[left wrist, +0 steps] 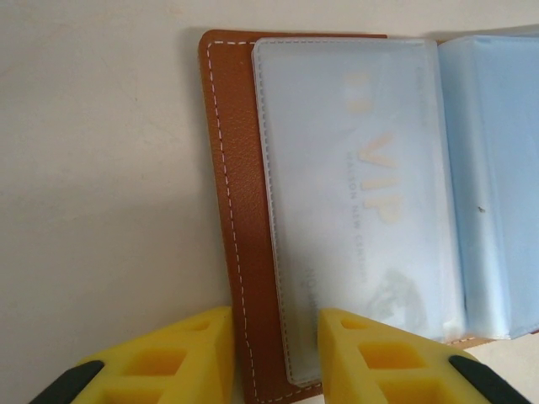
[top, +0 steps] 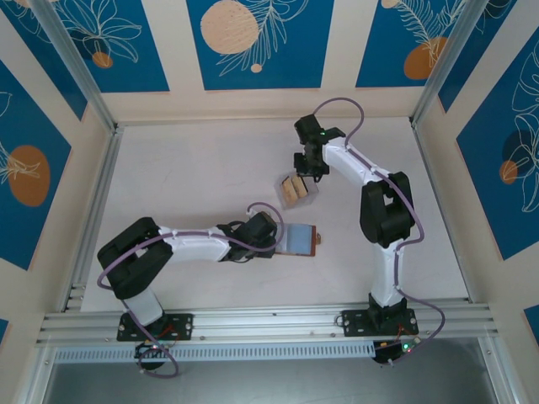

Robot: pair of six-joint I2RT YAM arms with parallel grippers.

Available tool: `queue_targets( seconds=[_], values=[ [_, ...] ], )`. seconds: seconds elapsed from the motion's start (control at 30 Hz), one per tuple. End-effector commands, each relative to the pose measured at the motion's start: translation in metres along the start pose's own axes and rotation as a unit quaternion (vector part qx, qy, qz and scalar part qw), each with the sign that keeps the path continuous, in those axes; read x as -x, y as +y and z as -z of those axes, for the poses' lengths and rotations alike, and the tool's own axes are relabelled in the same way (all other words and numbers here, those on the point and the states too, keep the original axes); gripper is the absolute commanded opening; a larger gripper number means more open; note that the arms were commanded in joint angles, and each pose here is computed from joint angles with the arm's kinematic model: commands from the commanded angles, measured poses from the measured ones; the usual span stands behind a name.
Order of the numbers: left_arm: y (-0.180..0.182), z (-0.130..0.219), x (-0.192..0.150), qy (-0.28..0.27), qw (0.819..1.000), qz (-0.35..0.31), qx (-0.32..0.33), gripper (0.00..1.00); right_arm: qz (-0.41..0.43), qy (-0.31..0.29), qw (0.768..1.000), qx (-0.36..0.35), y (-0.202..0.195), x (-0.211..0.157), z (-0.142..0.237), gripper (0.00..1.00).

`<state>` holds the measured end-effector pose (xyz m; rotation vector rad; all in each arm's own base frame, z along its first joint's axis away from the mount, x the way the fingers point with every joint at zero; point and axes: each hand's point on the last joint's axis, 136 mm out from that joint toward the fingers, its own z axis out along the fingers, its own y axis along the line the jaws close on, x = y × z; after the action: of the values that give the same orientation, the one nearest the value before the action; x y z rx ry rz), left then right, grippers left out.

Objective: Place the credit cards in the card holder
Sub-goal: Pick up the credit card from the storage box.

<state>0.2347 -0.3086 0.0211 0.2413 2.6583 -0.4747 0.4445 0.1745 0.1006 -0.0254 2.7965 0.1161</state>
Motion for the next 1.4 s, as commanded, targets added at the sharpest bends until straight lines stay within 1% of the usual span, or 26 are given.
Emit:
queue_targets(
  seconds=[0.0,0.27,0.63,0.87,1.1,1.37],
  values=[
    [0.026,-0.011,-0.045,0.076,0.996,-0.008,0.049,0.31,0.000,0.028,0.999,0.031,0.005,-0.009,-0.003,0.25],
    [0.025,-0.012,-0.045,0.077,0.996,-0.007,0.048,0.31,-0.011,0.048,0.997,0.058,0.007,-0.017,-0.010,0.25],
    [0.025,-0.012,-0.045,0.077,0.996,-0.005,0.048,0.31,-0.016,0.067,0.996,0.049,-0.001,-0.024,-0.022,0.24],
    [0.025,-0.011,-0.044,0.076,0.996,-0.005,0.049,0.31,-0.019,0.073,0.995,0.060,0.000,-0.025,-0.025,0.22],
    [0.026,-0.011,-0.043,0.075,0.996,-0.006,0.051,0.31,-0.023,0.079,0.993,0.082,0.003,-0.026,-0.025,0.18],
    [0.025,-0.011,-0.042,0.073,0.996,-0.004,0.053,0.31,-0.026,0.083,0.991,0.105,0.006,-0.027,-0.024,0.08]
  ],
)
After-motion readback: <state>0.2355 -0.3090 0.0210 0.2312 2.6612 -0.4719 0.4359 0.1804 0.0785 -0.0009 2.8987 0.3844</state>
